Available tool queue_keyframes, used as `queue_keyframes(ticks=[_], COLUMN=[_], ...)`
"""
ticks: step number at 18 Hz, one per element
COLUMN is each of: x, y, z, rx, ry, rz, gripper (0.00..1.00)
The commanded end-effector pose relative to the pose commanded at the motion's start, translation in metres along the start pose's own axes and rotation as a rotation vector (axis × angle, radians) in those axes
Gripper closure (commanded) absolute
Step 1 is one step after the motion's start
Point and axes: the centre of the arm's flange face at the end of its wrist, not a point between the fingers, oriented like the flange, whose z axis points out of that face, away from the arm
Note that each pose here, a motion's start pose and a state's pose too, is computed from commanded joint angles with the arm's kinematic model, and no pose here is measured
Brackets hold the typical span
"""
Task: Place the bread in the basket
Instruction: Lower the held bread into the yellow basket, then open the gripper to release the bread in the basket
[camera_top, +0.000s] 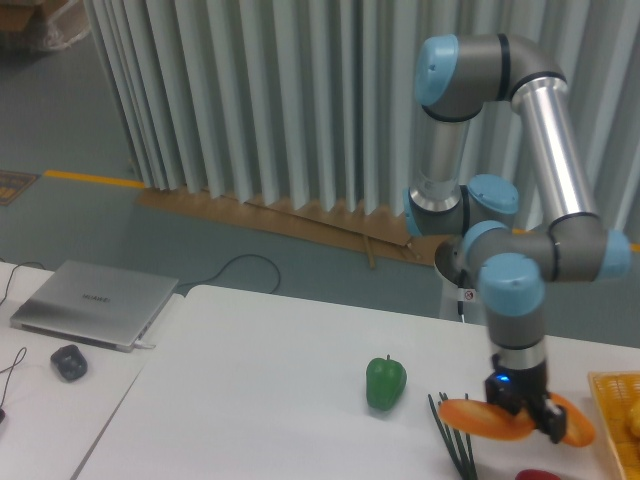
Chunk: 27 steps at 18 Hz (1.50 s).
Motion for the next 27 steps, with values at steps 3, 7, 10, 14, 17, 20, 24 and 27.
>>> queue_keyframes(ticks=[3, 7, 10, 14, 17, 20, 24, 27], x=[-0.023, -0.046, -0.069, -0.094, -0.097, -0.101, -0.115, -0.123], y=[0.02, 0.04, 0.067, 0.096, 0.094, 0.098, 0.117, 0.129], z=[0.003, 0.005, 0.015, 0.043, 0.057, 0.058, 0.069, 0.078], rx=[-0.002, 0.0, 0.004, -0.02, -0.025, -0.026, -0.032, -0.031], ry=[0.001, 0.0, 0.018, 0.052, 0.068, 0.069, 0.081, 0.094], rz=[-0.003, -0.004, -0.007, 0.01, 0.018, 0.019, 0.044, 0.064], gripper=[0.94, 0.94, 0.94, 0.92, 0.93, 0.93, 0.93, 0.85])
